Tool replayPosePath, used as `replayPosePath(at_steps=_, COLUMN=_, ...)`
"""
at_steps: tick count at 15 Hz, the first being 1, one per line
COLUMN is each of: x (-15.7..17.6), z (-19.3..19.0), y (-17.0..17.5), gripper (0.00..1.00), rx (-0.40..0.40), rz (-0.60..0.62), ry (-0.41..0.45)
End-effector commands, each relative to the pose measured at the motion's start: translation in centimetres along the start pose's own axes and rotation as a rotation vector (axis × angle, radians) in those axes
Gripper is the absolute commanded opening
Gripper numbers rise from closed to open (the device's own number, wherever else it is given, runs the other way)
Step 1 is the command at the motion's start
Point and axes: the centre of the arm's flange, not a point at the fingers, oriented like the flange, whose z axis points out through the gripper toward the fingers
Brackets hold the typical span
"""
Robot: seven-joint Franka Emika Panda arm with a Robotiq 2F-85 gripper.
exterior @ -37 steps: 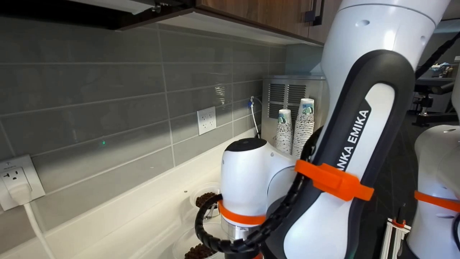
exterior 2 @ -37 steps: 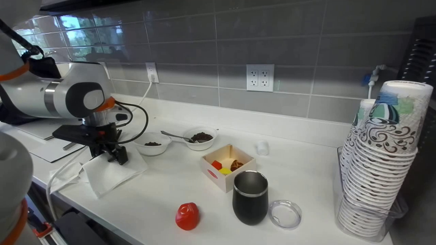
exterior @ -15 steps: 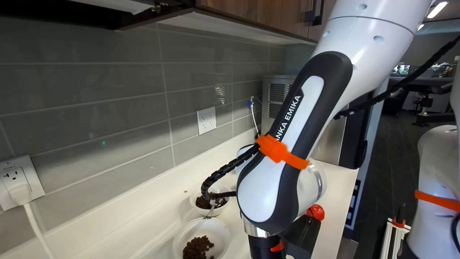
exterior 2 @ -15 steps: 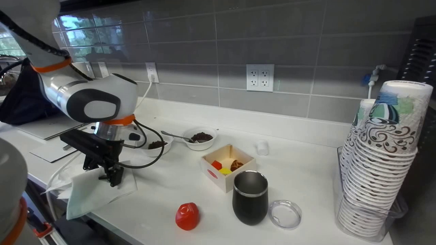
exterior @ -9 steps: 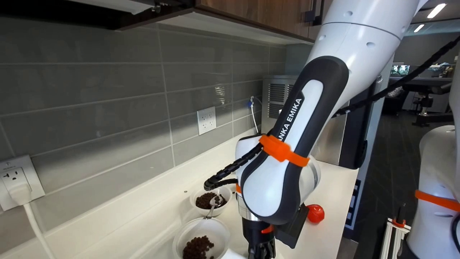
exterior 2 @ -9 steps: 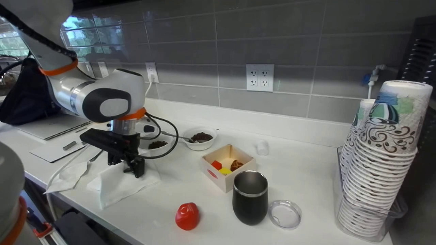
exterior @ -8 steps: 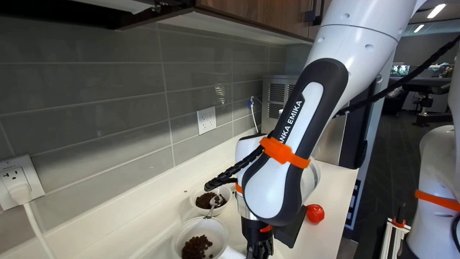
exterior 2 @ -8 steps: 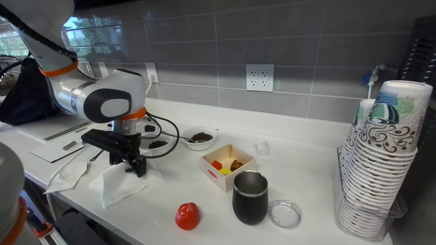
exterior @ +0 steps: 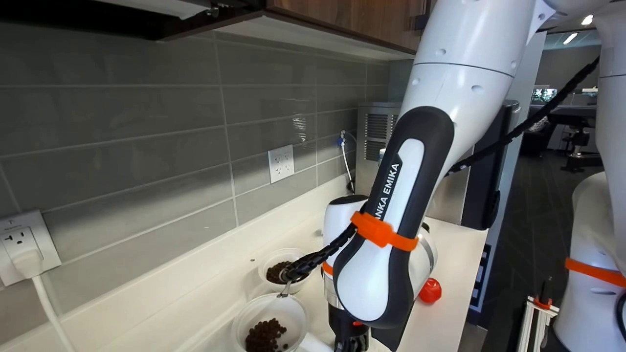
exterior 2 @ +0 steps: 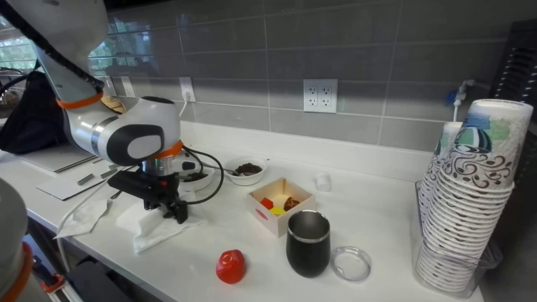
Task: Wipe the counter top with the white cloth
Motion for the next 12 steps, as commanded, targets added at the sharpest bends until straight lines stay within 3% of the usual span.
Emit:
replayPosePath(at_steps=1, x=-1.1, z=0.7, y=0.8, gripper=0.0, rx=-0.007, rz=0.014, ry=0.021)
replayPosePath(at_steps=8, x=0.8, z=0.1, y=0.2, gripper=0.0, rx=0.007, rz=0.02, ry=0.043)
replayPosePath(at_steps=12, x=2.2, z=-1.4, y=-1.1, gripper=0.0, rx=0.04, rz=0.0, ry=0.126)
